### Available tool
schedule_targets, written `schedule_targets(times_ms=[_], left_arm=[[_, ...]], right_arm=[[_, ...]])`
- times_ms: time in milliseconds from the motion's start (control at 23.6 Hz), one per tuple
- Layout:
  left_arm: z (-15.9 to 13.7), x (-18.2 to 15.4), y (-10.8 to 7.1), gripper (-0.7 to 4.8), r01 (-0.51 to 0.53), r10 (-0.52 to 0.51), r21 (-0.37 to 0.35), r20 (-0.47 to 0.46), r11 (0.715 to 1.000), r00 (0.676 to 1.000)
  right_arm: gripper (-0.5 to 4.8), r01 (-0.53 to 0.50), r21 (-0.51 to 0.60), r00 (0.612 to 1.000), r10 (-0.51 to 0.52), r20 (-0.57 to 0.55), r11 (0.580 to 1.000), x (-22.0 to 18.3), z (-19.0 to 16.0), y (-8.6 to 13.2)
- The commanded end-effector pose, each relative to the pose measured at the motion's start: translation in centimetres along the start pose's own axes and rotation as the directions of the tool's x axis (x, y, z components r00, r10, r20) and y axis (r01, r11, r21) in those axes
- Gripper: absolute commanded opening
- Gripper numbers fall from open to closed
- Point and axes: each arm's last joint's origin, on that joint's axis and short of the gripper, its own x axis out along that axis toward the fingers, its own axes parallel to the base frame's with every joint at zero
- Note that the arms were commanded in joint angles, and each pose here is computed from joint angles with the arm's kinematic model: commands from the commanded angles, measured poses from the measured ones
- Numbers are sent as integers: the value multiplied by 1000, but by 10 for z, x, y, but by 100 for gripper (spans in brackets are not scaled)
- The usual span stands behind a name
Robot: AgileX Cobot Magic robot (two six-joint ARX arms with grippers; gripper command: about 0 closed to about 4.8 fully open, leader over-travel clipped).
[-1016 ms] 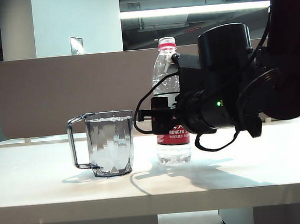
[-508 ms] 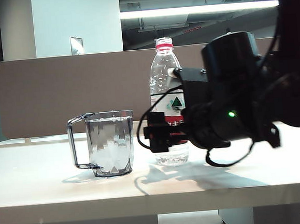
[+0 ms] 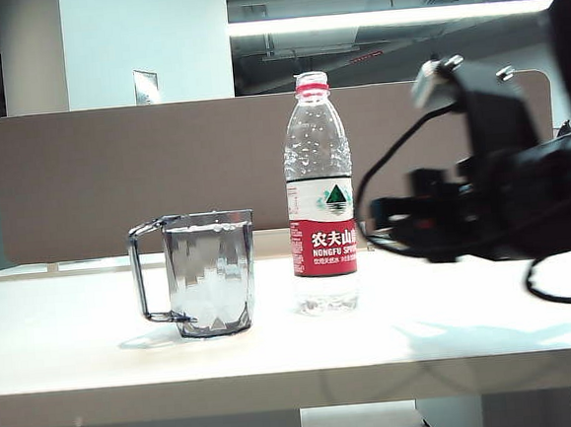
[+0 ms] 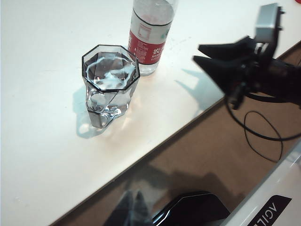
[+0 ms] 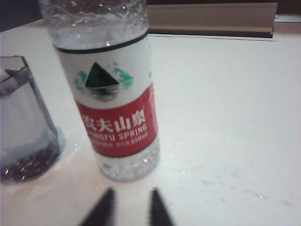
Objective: Pick up the mineral water bottle on the table and pour water into the mug until it's full.
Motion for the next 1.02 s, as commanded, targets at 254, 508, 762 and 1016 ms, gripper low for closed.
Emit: schedule_targets(times_ms=[254,508,762,1016], left_arm=[[2,-1,-1,-5,3,-3,5,12,1000,1000],[2,-1,-1,-5,3,-3,6,12,1000,1000],[1,-1,-1,-5,5,-5,5,11,1000,1000],[1,-1,-1,-5,3,-3,5,11,1000,1000]], right_arm=[[-6,-34,34,999,34,13,999,-44,0,-9],[-6,-51,39,999,51,-2,998,-61,-2,-13],[-6,-70,23,995,71,-71,997,-74,6,-11],[-6,-32,-16,969,27,-244,999,-87,-2,-17]])
